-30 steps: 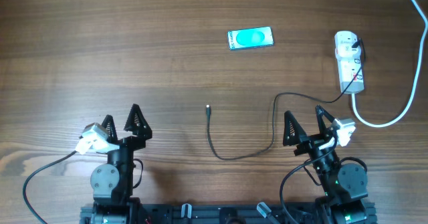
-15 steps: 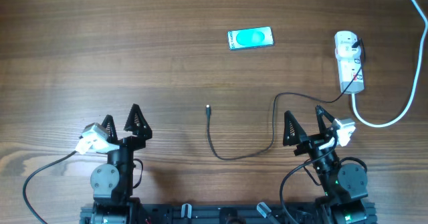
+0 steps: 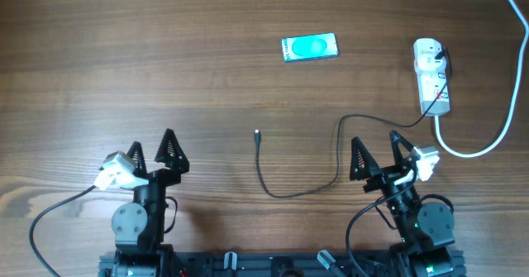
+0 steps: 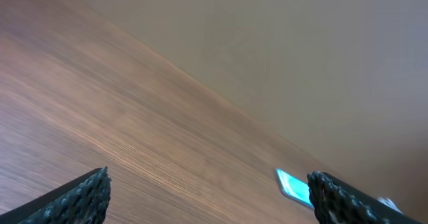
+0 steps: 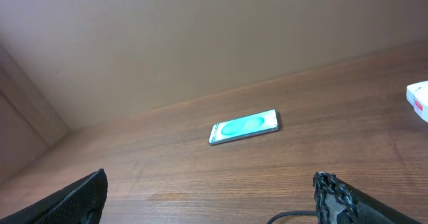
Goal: Plug charger to phone and switch on socket
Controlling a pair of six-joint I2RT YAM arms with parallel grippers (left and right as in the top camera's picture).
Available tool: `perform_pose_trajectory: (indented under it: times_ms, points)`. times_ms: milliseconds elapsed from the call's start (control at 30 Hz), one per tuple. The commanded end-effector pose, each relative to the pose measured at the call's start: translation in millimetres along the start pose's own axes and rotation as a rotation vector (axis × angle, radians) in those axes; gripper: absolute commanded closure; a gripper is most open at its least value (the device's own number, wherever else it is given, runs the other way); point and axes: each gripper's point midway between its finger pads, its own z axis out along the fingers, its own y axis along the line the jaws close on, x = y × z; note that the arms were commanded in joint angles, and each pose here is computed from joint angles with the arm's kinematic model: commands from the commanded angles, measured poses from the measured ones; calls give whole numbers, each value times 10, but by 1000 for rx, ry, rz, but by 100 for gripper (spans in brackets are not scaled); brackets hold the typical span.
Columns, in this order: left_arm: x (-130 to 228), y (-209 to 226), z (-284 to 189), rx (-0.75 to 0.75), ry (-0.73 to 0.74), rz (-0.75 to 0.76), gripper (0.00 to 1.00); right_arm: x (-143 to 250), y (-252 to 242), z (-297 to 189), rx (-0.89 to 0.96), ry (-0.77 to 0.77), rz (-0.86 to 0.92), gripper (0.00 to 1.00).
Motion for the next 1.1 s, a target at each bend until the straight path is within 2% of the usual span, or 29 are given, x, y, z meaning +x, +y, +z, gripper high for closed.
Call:
perform_pose_trajectory:
  times_ms: [0, 167, 400, 700, 900, 1067]
  points:
    - [147, -229, -23, 139, 84, 19, 0, -31, 5, -8, 0, -16, 6, 0]
    - [272, -374, -44, 225, 157, 18, 0, -30, 5, -8, 0, -16, 6, 0]
    - [300, -445, 24, 201, 264, 24, 0, -30, 5, -8, 0, -16, 6, 0]
    - [42, -955, 487, 215, 482, 214, 0, -30, 5, -8, 0, -16, 6, 0]
    - [183, -1426, 916, 222, 719, 441, 0, -30, 5, -8, 0, -16, 6, 0]
    - [454, -1709, 1129, 230, 873, 717, 0, -31, 5, -8, 0, -16, 6, 0]
